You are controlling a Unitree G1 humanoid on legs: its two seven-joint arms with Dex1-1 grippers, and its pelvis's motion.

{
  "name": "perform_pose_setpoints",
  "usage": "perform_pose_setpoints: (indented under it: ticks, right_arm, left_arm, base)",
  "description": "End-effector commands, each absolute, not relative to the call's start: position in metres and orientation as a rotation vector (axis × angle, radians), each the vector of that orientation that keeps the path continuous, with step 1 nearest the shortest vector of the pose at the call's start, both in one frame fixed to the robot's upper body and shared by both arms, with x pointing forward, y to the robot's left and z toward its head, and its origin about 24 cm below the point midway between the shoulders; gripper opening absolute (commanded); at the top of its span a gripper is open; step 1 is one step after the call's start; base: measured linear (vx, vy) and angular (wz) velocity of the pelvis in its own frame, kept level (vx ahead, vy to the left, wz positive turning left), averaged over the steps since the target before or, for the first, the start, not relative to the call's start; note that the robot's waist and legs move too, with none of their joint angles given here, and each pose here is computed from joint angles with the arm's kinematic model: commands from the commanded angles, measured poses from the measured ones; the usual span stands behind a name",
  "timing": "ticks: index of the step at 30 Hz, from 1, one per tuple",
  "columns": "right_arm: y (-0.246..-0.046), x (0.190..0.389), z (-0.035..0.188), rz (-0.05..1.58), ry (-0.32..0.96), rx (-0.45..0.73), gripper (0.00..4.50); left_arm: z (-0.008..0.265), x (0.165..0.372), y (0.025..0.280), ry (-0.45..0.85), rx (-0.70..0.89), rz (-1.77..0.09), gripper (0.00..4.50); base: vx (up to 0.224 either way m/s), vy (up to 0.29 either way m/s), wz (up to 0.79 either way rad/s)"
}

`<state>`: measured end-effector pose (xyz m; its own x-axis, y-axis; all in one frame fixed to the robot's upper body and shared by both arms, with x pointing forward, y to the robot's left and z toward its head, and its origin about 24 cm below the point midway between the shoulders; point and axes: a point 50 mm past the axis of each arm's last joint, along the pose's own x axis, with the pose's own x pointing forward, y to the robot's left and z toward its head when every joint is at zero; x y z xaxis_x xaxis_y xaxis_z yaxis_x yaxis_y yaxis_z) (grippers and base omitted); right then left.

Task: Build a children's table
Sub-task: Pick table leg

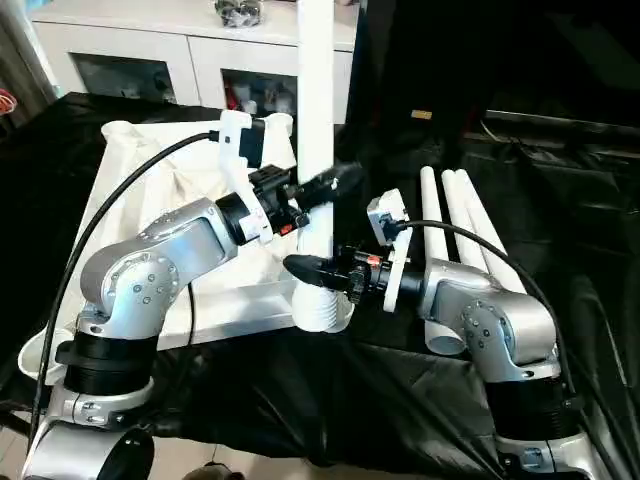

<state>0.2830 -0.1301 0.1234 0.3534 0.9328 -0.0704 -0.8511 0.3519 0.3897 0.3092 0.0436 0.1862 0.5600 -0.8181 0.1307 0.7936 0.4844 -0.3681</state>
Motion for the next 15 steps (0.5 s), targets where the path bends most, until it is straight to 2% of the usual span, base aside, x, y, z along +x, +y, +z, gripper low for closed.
perform_pose_setpoints:
  ticks: [1, 3, 5, 8, 11, 15]
  right_arm:
    - [-0.13, 0.28, 0.128, 1.189, 0.274, 0.294, 1.87]
    - [-0.13, 0.279, 0.128, 1.193, 0.274, 0.285, 1.87]
    - [-0.13, 0.279, 0.128, 1.198, 0.282, 0.278, 2.57]
    - [-0.13, 0.28, 0.128, 1.203, 0.283, 0.283, 2.66]
    - [-0.131, 0.283, 0.126, 1.197, 0.308, 0.247, 3.03]
    - [-0.132, 0.284, 0.122, 1.21, 0.359, 0.198, 3.05]
  left_arm:
    - [0.189, 0.311, 0.049, 0.047, -0.42, -0.942, 2.07]
    - [0.19, 0.311, 0.049, 0.043, -0.416, -0.947, 1.95]
    - [0.192, 0.309, 0.046, 0.034, -0.408, -0.972, 1.89]
    - [0.192, 0.307, 0.044, 0.027, -0.387, -0.994, 1.85]
    - [0.189, 0.303, 0.041, 0.032, -0.346, -1.034, 1.85]
    - [0.189, 0.299, 0.037, 0.026, -0.321, -1.081, 1.85]
  base:
    - [0.0, 0.0, 0.0]
    - [0.0, 0.0, 0.0]
    - [0.0, 0.0, 0.0]
    - [0.0, 0.0, 0.0]
    - [0.0, 0.0, 0.0]
    - [0.0, 0.0, 0.0]
